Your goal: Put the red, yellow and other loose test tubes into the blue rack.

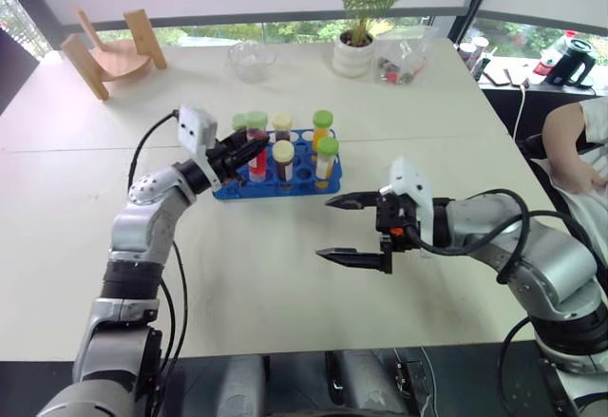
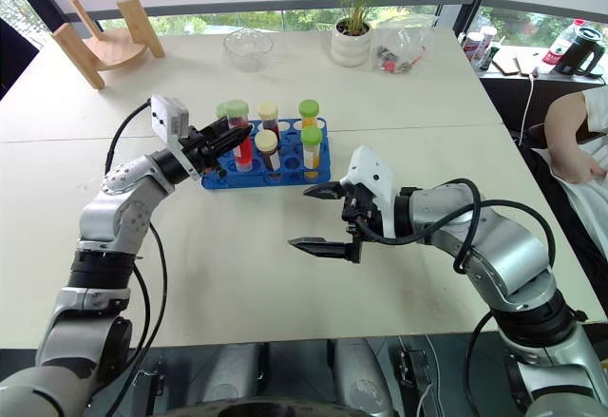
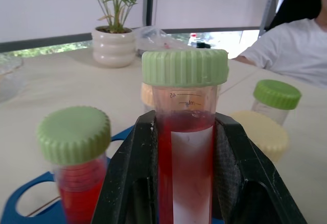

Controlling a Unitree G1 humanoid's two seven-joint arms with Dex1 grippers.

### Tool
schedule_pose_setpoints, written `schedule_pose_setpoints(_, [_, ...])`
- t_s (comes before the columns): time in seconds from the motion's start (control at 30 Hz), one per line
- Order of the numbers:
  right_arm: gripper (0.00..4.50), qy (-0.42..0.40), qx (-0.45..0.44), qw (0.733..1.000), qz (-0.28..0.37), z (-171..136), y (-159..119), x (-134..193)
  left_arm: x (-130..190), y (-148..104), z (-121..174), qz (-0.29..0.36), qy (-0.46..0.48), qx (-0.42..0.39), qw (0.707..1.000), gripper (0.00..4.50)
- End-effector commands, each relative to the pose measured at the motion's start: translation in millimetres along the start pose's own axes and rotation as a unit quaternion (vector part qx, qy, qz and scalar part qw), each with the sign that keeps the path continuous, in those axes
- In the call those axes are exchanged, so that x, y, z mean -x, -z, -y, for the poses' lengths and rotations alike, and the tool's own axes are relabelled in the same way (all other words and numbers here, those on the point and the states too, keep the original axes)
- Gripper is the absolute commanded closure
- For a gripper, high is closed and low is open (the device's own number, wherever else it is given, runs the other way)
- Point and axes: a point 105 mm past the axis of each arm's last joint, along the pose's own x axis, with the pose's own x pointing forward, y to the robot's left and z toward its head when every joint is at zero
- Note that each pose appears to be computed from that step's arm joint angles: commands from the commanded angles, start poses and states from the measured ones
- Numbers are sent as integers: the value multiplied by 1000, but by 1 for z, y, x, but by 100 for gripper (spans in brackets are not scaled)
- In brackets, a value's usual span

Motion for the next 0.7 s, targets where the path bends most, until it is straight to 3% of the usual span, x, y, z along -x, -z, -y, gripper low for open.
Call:
schedule_pose_setpoints(0.03, [12,13,17,1000,20,1,-9,3,1,-7,-8,13,-12,-23,1000,364])
schedule_pose_setpoints(0.7, [12,17,15,999,48,8,-11,-11,23,7,-12,-24,-36,-51,998,364])
